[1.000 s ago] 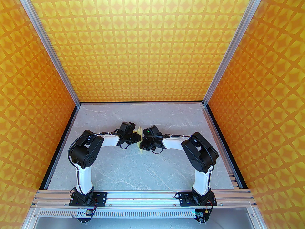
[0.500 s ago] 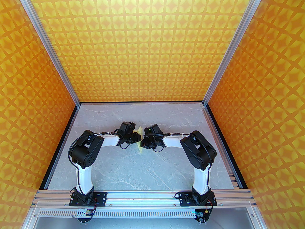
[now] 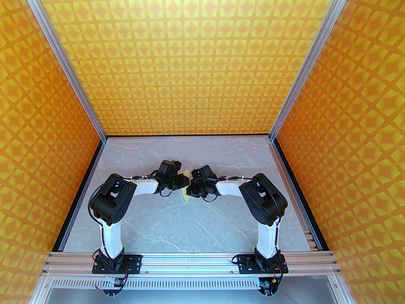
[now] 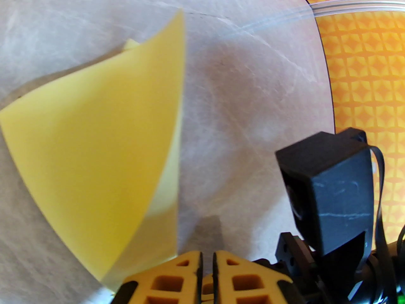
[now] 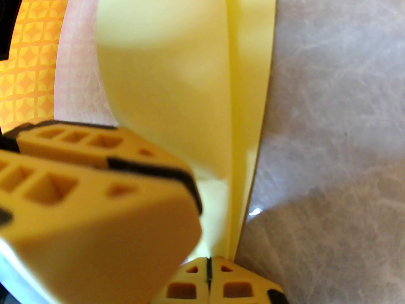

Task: Fold a paper plane with a square sheet of paper (fold left side to right side)

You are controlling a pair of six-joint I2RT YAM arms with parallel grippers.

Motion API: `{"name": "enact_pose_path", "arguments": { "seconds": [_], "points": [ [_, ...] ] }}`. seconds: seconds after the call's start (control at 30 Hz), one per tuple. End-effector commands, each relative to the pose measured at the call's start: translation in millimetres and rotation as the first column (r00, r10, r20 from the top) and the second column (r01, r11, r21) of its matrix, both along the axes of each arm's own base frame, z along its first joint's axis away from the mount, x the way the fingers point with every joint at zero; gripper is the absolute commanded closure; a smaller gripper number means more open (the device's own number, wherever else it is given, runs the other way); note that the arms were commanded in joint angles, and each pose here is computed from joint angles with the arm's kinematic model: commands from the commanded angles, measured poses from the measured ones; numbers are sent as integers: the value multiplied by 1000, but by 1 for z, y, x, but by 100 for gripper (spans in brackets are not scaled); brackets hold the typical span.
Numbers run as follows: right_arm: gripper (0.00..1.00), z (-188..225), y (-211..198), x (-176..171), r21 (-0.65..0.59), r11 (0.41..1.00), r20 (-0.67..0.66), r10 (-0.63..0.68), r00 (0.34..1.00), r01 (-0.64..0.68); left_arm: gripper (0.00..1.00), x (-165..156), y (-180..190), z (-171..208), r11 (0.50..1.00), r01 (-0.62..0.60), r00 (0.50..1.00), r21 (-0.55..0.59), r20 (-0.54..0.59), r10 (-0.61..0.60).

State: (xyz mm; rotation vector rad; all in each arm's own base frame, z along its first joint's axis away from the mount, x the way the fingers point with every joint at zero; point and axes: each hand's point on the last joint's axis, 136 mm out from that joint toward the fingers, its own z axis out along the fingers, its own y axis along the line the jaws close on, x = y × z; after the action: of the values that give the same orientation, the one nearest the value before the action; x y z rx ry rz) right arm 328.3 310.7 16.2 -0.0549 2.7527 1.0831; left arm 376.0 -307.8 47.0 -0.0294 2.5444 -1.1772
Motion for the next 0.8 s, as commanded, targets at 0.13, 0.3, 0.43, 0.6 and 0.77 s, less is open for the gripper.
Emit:
{"name": "enact_pose_path", "arguments": {
  "seconds": [0.13,0.3,0.43,0.6,0.77],
  "points": [
    [100,-44,-32,-27,-176,984,-107,-28,994,8,87,-3,-3,-30,999,15,997,40,-70,-12],
    [100,-55,-39,-36,-204,979,-139,-42,989,13,87,1,5,-42,993,0,997,116,-81,10],
    [100,-60,-44,-43,-222,975,-156,-42,987,6,87,9,10,-45,986,-22,997,165,-74,35],
    [100,-64,-49,-49,-250,968,-173,-41,984,-4,86,22,14,-44,982,-34,997,188,-61,46],
    [100,-66,-50,-54,-267,963,-188,-29,982,-23,86,38,13,-39,982,-37,998,188,-39,45]
  ]
}}
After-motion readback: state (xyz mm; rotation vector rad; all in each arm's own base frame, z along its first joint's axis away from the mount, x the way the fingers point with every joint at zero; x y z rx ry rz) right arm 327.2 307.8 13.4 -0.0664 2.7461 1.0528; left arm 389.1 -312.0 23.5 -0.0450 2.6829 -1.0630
